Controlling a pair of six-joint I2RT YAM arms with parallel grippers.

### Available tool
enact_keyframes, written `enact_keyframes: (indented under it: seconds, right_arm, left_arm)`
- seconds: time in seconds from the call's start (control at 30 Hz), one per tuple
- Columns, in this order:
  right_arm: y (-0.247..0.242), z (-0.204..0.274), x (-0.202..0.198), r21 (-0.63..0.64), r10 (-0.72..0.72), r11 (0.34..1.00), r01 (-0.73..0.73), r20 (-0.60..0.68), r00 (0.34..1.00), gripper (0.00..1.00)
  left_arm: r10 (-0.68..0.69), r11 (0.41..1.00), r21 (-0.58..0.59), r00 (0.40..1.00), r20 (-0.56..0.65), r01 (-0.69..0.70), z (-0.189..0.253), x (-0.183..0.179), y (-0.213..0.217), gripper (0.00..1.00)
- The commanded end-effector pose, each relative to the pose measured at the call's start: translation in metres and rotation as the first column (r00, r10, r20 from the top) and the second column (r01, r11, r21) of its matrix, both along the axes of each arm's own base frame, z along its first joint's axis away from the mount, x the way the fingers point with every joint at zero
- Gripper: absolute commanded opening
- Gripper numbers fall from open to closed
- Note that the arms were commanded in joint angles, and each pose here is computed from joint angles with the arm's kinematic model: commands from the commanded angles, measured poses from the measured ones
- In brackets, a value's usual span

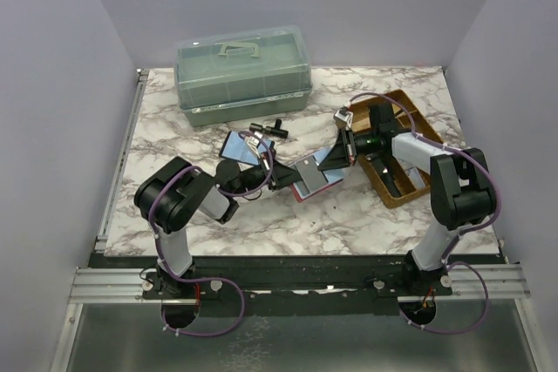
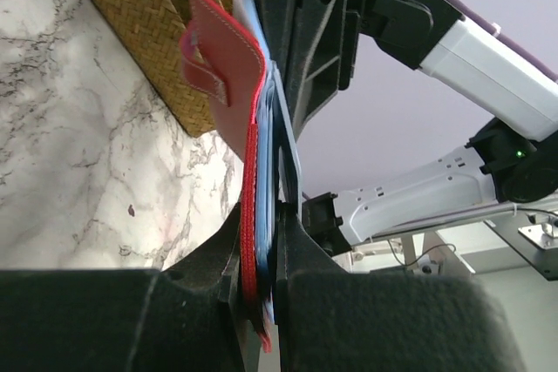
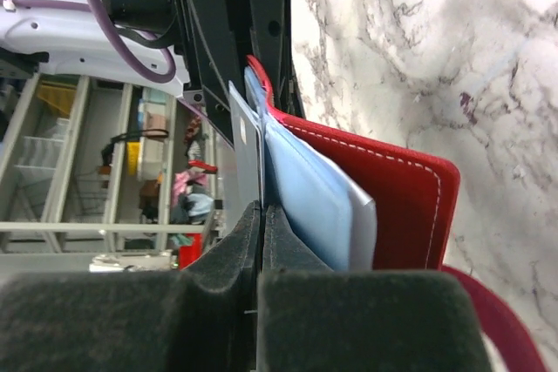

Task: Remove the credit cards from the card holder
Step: Remove the credit card from the card holder.

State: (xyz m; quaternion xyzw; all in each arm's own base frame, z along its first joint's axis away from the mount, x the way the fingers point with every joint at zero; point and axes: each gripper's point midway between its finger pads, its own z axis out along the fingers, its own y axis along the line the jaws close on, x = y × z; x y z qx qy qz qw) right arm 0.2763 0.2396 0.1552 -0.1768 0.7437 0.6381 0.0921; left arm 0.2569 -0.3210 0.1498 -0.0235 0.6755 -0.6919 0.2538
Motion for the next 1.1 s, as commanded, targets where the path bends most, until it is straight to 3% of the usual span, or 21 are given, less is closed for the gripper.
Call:
enact_keyframes:
  seconds: [0.0,0.4,0.73,1.07]
  right_arm:
    - [-0.013,0.018,0.001,0.065,-0.014,0.998,0.013,0.028,0.999,0.00]
    - [-0.025,0.030,-0.005,0.139,-0.001,0.990,-0.004,0.032,0.999,0.00]
    - [-0.047,0.037,0.008,0.132,-0.095,0.988,0.084,0.078,0.992,0.00]
    - [-0.060,0.033,0.016,0.117,-0.153,0.983,0.144,0.072,0.986,0.00]
  left_arm:
    - [-0.008,0.996,-0.090,0.981,0.194,0.026,0.043,-0.012,0.012,0.00]
    - [-0.043,0.991,-0.110,0.972,0.230,0.070,0.061,-0.015,0.016,0.00]
    - [-0.071,0.996,-0.051,0.991,0.110,0.076,0.020,-0.024,0.024,0.00]
    - [-0.064,0.997,-0.030,0.995,0.073,0.067,0.005,-0.021,0.025,0.00]
